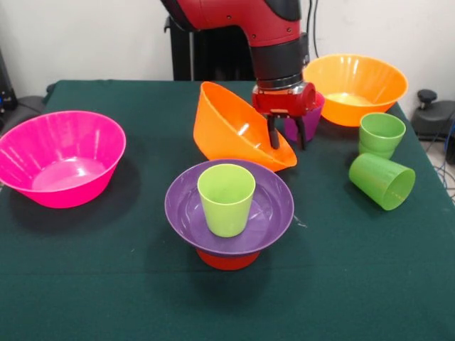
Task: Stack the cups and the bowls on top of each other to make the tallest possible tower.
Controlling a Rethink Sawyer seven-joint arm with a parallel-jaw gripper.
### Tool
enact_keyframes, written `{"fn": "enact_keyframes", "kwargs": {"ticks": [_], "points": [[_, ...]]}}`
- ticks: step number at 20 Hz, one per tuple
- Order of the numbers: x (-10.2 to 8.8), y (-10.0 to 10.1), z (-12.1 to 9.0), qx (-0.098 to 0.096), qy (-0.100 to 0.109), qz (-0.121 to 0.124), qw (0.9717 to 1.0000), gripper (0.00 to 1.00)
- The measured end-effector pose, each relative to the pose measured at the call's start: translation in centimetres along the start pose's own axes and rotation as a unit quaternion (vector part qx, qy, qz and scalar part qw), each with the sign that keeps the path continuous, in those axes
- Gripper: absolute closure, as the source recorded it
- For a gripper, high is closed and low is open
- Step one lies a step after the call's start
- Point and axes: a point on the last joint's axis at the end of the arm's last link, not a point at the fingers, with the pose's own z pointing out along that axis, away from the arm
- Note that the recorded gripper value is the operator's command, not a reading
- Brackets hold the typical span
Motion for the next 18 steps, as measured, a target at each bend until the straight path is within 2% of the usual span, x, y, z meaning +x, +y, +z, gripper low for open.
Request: {"fn": "enact_keyframes", "kwargs": {"ticks": [5, 9, 13, 18], "points": [[0.4, -2.1, -1.0, 0.005, 0.01, 0.014, 0.9998, 0.0], [0.2, -3.0, -2.0, 0.006, 0.01, 0.023, 0.9997, 0.0], [-0.7, -4.4, -4.9, 0.01, 0.003, 0.038, 0.9992, 0.0], [-1.5, -4.5, -6.0, 0.011, -0.006, 0.037, 0.9992, 0.0]]}}
